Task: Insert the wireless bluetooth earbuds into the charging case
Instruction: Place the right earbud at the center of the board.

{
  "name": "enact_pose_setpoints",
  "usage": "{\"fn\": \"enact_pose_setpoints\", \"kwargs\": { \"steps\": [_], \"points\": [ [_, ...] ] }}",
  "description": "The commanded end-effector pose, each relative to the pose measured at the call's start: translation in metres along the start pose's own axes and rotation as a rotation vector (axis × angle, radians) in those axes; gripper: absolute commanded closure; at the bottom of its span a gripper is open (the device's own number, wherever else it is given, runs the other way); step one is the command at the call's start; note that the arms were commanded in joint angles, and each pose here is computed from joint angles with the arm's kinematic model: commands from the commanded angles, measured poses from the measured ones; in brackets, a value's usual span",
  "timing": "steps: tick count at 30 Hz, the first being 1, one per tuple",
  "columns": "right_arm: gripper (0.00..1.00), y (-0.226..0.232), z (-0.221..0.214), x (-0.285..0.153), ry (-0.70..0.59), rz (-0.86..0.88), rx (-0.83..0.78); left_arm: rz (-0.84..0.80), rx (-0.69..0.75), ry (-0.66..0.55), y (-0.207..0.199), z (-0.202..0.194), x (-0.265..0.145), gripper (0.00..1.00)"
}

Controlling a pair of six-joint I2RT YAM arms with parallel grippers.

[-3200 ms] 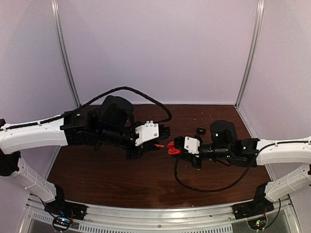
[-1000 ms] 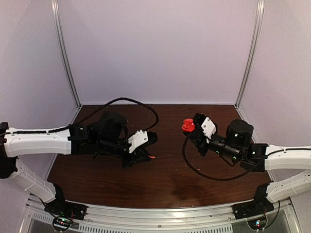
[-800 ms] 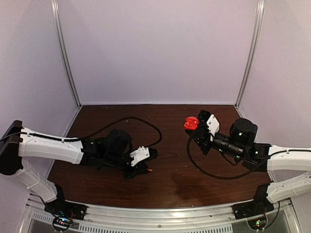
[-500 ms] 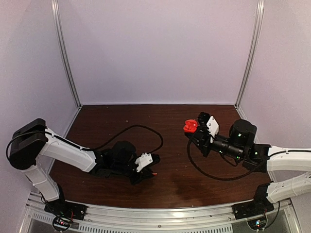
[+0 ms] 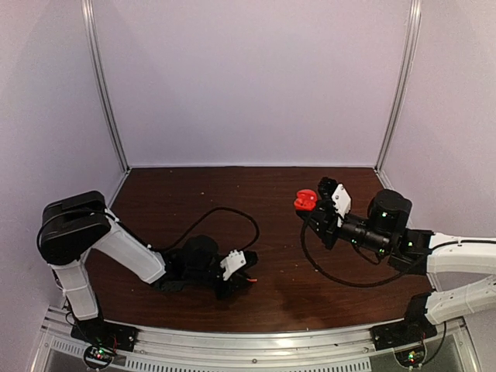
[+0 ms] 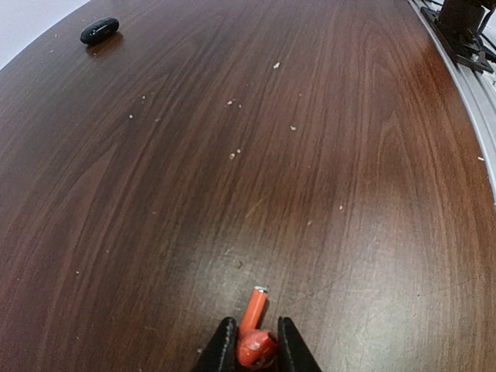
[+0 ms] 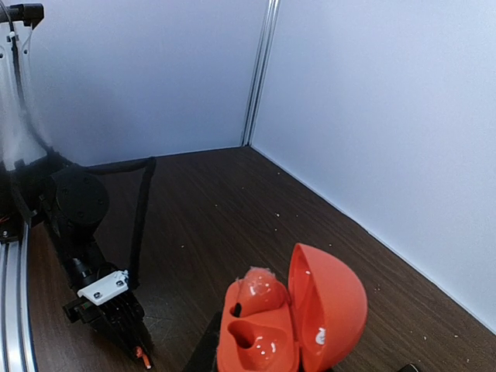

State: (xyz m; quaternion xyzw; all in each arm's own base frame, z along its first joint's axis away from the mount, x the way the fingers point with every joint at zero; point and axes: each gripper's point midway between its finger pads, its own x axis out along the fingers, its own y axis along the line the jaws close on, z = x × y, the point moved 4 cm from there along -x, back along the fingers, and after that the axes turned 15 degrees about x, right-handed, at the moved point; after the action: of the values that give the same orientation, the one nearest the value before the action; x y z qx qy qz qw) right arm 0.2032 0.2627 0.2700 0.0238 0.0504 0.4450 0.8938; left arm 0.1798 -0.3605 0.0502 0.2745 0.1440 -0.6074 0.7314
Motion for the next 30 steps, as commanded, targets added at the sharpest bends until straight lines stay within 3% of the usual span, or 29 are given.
{"fn": "enact_pose_setpoints", "kwargs": {
  "steps": [1,11,30],
  "points": [
    [1.0,0.0,0.005,-0.003,-0.012,0.008,0.008,0.018,0.003,-0.076,0.004,0.007,0.004,0.79],
    [1.0,0.001,0.006,-0.005,-0.022,0.01,0.01,0.023,-0.004,-0.088,0.001,0.002,0.002,0.61],
    [1.0,0.01,0.013,-0.013,-0.113,0.094,0.088,0.045,-0.088,-0.166,0.001,-0.006,-0.015,0.63]
  ]
}}
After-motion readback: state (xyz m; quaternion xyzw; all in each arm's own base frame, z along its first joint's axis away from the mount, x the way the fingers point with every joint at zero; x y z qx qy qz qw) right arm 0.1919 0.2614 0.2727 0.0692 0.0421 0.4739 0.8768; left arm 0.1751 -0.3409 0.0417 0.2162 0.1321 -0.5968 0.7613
